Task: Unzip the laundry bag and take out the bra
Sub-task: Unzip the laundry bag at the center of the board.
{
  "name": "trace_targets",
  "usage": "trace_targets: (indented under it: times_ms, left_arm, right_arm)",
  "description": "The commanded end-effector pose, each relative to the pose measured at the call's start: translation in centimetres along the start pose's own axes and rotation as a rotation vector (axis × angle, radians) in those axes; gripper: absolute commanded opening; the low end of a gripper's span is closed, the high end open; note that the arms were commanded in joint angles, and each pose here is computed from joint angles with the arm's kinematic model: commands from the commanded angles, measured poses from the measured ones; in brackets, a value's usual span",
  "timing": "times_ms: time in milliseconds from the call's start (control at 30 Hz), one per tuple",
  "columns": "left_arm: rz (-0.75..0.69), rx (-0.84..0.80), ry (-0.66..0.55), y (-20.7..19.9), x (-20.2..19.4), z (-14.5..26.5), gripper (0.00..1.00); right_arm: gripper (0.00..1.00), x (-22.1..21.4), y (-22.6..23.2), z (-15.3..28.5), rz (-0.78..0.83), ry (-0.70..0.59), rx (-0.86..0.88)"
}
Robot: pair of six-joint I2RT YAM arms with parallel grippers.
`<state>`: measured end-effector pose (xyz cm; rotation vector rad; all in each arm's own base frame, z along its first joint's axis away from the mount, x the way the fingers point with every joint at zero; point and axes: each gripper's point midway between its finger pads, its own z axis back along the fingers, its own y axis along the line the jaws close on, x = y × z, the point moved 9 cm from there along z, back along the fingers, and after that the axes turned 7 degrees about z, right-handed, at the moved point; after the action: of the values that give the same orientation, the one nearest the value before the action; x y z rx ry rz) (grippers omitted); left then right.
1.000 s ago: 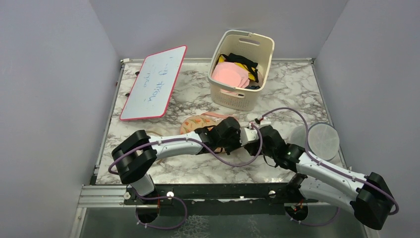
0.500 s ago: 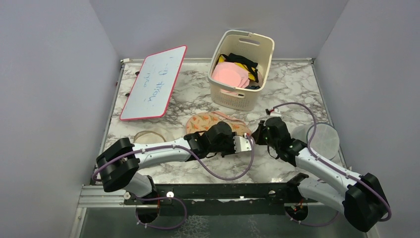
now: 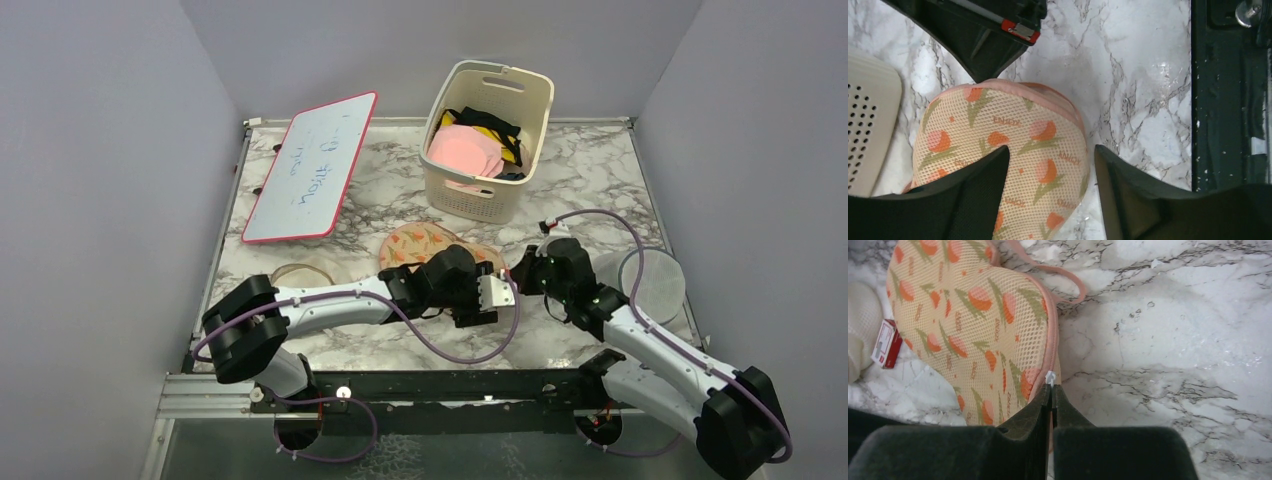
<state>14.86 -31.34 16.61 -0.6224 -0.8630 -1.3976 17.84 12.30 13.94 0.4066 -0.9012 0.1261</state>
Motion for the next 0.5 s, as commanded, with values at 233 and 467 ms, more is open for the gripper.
trace_targets:
  times_ms: [233, 467]
  left_arm:
    - [0.127, 0.092, -0.079, 0.3, 0.9, -0.5, 0.73]
    - [0.173, 0.122, -0.05, 0.6, 0.4, -2.0, 0.74]
  right_arm:
    - [0.01, -0.9, 1.5, 1.6, -0.069, 0.077, 0.162]
    - [0.01, -2.5, 1.9, 1.8, -0.099, 0.13, 0.189]
